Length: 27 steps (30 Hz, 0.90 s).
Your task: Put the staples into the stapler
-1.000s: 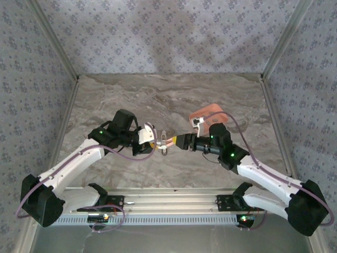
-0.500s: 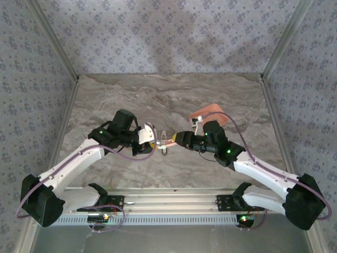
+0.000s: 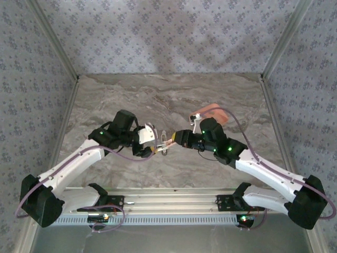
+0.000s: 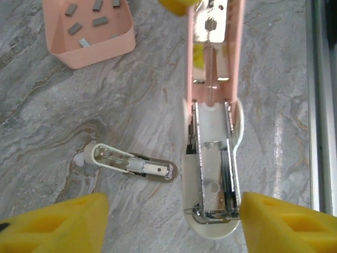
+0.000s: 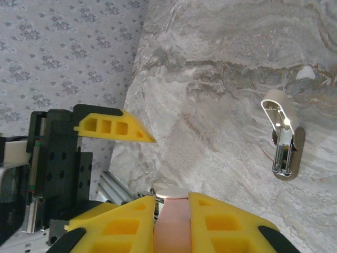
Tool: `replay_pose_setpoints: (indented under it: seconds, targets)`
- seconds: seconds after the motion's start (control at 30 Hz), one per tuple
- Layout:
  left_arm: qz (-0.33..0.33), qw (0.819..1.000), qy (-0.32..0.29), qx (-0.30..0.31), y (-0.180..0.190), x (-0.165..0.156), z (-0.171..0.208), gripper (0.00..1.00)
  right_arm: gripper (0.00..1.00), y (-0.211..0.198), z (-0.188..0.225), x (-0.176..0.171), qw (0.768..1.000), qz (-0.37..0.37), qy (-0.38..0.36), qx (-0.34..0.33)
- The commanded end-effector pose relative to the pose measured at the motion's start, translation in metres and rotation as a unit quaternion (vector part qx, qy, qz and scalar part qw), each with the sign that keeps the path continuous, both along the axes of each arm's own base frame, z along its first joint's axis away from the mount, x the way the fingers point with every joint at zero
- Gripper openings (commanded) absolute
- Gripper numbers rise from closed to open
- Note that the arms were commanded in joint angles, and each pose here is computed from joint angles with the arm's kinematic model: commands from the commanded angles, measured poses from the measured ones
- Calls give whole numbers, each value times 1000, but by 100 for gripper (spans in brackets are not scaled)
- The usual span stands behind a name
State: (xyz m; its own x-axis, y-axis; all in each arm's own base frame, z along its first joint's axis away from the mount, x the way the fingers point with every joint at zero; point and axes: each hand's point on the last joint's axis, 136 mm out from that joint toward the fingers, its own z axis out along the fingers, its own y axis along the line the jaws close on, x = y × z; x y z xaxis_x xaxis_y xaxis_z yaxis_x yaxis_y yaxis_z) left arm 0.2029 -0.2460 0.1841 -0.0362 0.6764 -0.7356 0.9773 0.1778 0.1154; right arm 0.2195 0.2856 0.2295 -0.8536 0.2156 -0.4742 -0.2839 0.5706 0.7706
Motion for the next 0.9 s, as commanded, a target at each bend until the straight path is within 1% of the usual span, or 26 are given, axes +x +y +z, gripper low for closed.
replay_pose_setpoints:
  seconds: [0.0, 0.1, 0.2, 0.6, 0.8, 0.87]
  targets:
    - [0, 999, -34, 8, 0, -2, 4, 69, 13, -11, -11, 3, 997, -15, -13, -80]
    - [-1, 999, -40, 19, -5, -4, 1, 69, 13, -4, -11, 5, 997, -12, -16, -75]
    - [-9, 999, -36, 9, -17, -9, -1, 69, 13, 2, -12, 7, 997, -9, -16, -71]
    - [-4, 1000, -16, -6, -46, -3, -11, 66, 13, 7, -11, 6, 998, -2, -21, -64]
    - [-5, 1000, -7, -10, -56, -2, -15, 60, 13, 9, -11, 5, 998, 3, -22, -60]
    - [-4, 1000, -6, -11, -58, -1, -15, 55, 13, 8, -11, 5, 998, 3, -22, -60]
